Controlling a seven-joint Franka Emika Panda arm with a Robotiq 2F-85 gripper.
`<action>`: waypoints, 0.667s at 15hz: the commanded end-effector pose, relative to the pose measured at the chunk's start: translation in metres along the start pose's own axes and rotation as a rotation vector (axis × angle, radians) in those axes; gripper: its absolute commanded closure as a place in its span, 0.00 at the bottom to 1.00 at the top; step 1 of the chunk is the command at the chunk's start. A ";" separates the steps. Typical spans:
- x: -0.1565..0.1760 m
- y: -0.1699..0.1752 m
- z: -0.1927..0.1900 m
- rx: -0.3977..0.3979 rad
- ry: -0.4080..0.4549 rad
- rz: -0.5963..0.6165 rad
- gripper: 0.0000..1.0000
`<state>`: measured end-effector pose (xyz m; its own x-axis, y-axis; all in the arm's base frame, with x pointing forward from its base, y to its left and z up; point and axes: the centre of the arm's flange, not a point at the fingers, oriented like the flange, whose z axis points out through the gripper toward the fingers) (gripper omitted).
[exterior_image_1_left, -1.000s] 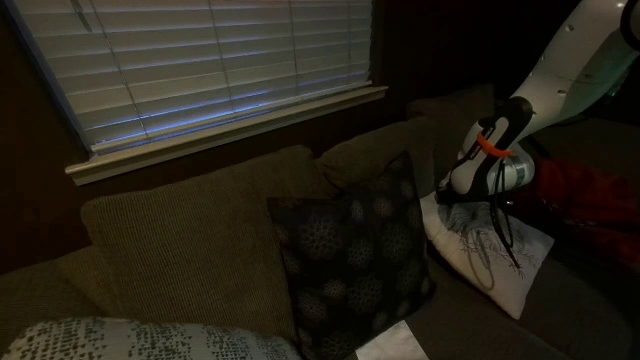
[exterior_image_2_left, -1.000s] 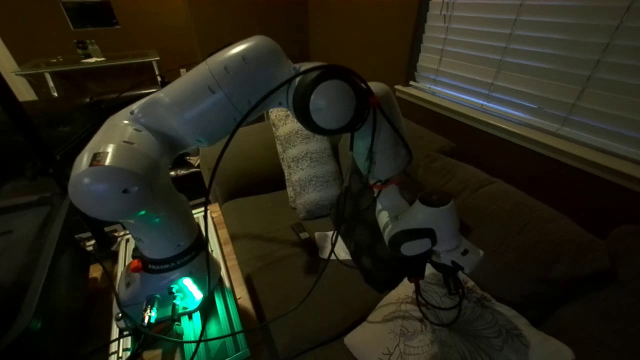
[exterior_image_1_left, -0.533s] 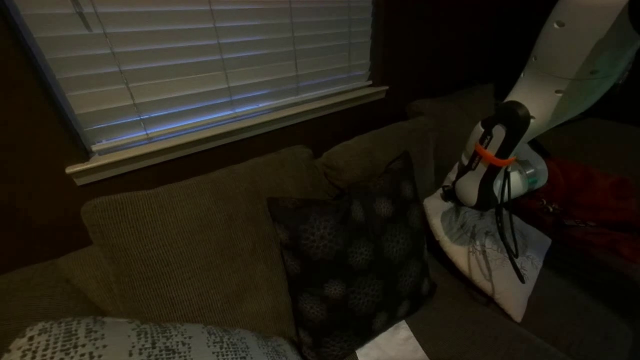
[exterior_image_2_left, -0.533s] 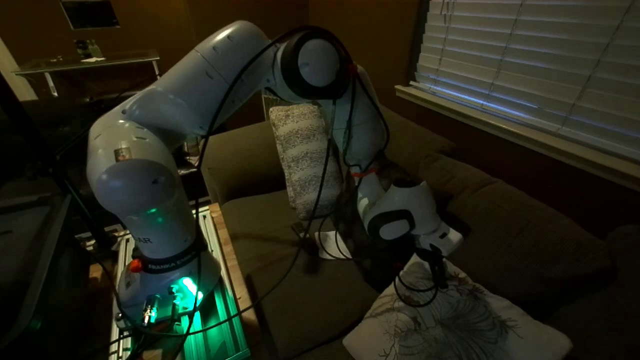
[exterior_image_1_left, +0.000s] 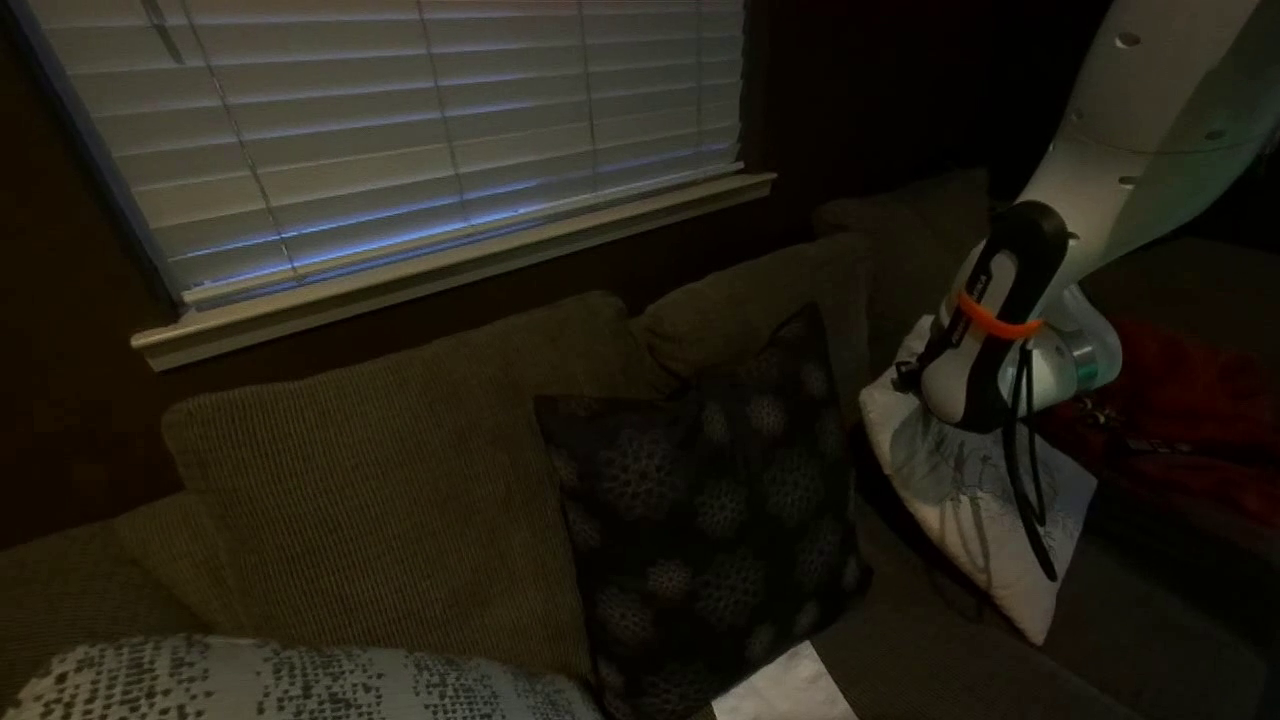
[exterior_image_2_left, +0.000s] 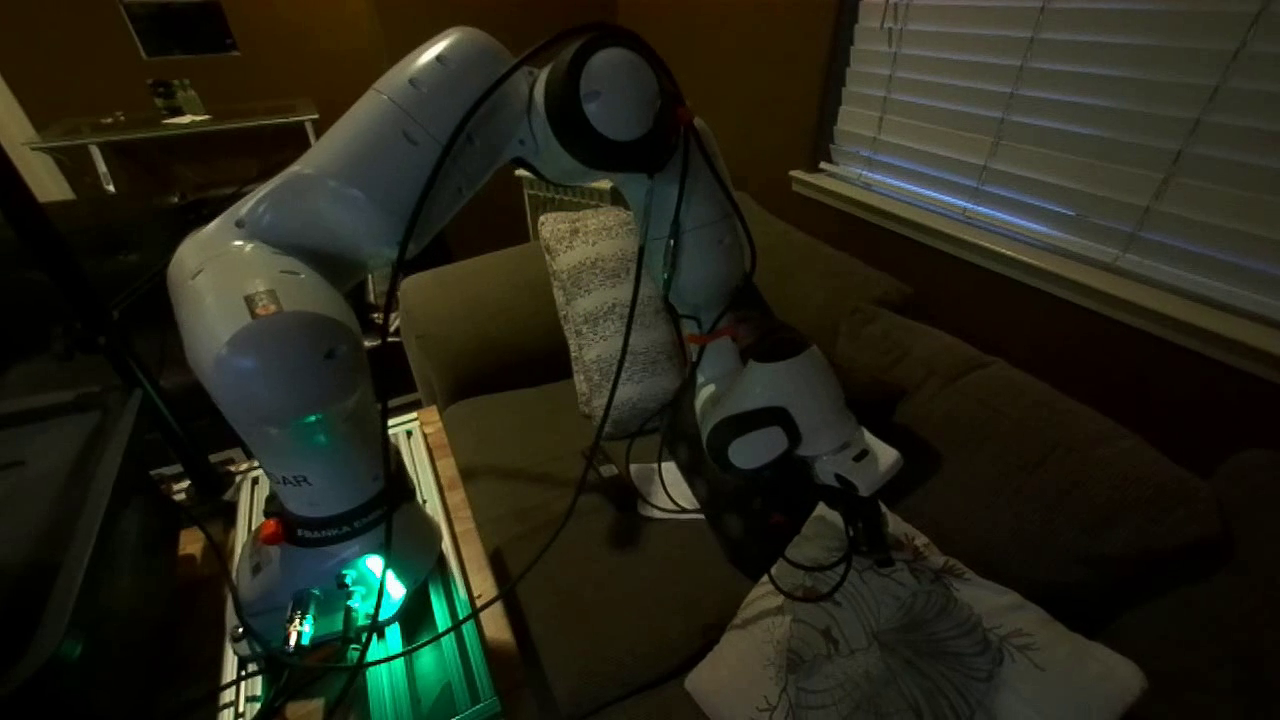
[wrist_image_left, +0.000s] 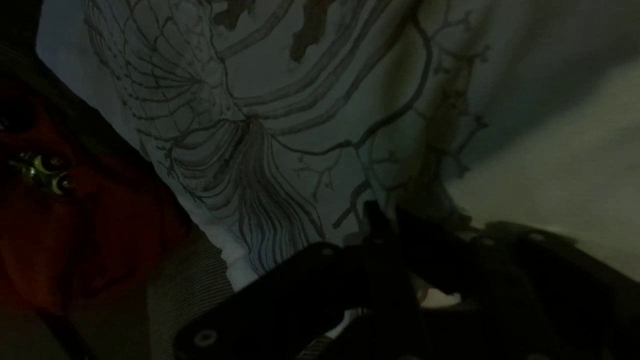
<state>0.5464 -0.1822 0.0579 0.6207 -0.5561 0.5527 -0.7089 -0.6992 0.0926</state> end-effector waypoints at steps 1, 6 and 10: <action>0.002 0.003 -0.042 -0.009 0.053 0.036 0.98; 0.016 -0.001 -0.058 -0.028 0.097 0.063 0.98; 0.027 -0.005 -0.067 -0.042 0.137 0.107 0.98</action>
<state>0.5443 -0.1728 0.1011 0.5363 -0.5481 0.6418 -0.7566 -0.6492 0.0778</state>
